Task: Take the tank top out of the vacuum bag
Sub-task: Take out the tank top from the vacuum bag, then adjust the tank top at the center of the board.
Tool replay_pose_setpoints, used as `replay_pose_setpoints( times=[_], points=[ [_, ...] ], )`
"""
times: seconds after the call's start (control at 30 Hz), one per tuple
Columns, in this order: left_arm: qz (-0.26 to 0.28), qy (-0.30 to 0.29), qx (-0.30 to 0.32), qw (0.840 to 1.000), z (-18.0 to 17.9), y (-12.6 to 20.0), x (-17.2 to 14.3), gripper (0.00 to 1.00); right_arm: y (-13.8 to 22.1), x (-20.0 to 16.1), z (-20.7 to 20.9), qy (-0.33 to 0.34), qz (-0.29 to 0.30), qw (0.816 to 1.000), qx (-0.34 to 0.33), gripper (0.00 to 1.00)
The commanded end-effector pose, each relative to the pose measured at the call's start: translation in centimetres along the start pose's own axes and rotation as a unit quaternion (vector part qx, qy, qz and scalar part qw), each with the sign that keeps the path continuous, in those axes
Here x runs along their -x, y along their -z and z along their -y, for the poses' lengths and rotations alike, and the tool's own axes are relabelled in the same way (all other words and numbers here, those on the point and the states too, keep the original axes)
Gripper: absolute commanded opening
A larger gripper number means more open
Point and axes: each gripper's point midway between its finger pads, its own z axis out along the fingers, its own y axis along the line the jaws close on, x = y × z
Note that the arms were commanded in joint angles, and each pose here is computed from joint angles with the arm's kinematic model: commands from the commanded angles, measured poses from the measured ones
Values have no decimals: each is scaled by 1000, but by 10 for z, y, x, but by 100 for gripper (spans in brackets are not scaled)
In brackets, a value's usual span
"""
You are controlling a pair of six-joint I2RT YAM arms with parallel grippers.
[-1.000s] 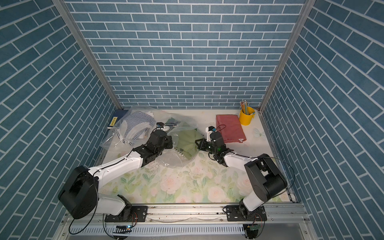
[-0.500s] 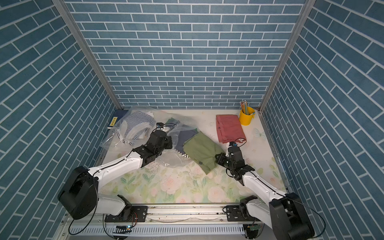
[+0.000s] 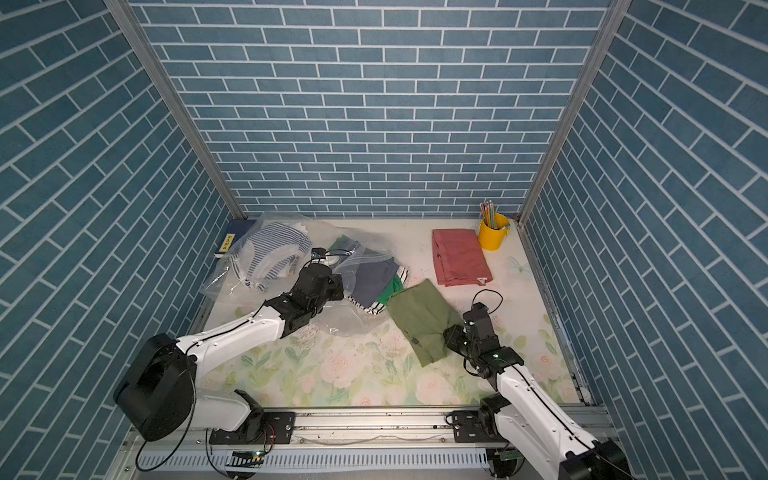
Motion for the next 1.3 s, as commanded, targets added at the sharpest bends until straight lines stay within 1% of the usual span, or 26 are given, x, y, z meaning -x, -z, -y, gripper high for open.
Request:
replay_pose_setpoints(
  times=[0.0, 0.03, 0.1, 0.17, 0.3, 0.37, 0.47, 0.53, 0.6, 0.67, 0.8, 0.9, 0.97, 1.1, 1.23, 1.27],
  points=[
    [7, -2, 5, 1000, -3, 4, 4, 0, 16, 4, 0, 27, -8, 999, -25, 67],
    [8, -1, 4, 1000, -3, 4, 4, 0, 23, 9, 1, 35, -3, 999, -36, 74],
    [8, 1, 3, 1000, -3, 3, 3, 0, 35, 17, -1, 52, 3, 997, -51, 81],
    [8, 3, 1, 1000, -2, 3, 3, 0, 43, 24, -6, 66, 4, 996, -60, 84],
    [6, 8, -1, 1000, -2, 2, 1, 0, 58, 51, -18, 93, 36, 992, -76, 84],
    [7, 9, -1, 1000, -2, 3, 1, 0, 58, 64, -26, 110, 47, 990, -79, 84],
    [8, 10, -1, 1000, -2, 3, 2, 0, 45, 80, -45, 140, 52, 987, -60, 83],
    [8, 9, 0, 1000, -2, 3, 3, 0, 31, 87, -64, 156, 51, 986, -27, 78],
    [8, 8, 1, 1000, -2, 3, 3, 0, 16, 87, -82, 171, 41, 984, 1, 73],
    [8, 7, 4, 1000, -3, 4, 3, 0, -1, 81, -101, 191, 32, 981, 16, 70],
    [9, 9, 3, 1000, -3, 5, 5, 0, -44, 48, -138, 222, -8, 974, 44, 67],
    [8, 12, 2, 1000, -3, 7, 5, 0, -68, 28, -153, 225, -24, 972, 60, 65],
    [9, 14, 2, 1000, -3, 8, 5, 0, -80, 22, -153, 221, -29, 973, 61, 65],
    [7, 14, 2, 1000, -3, 8, 6, 0, -97, 13, -138, 203, -35, 977, 48, 61],
    [8, 13, 3, 1000, -3, 9, 9, 0, -94, 8, -119, 203, -33, 978, 23, 61],
    [10, 13, 3, 1000, -3, 10, 10, 0, -90, 8, -118, 207, -31, 978, 23, 63]
  ],
)
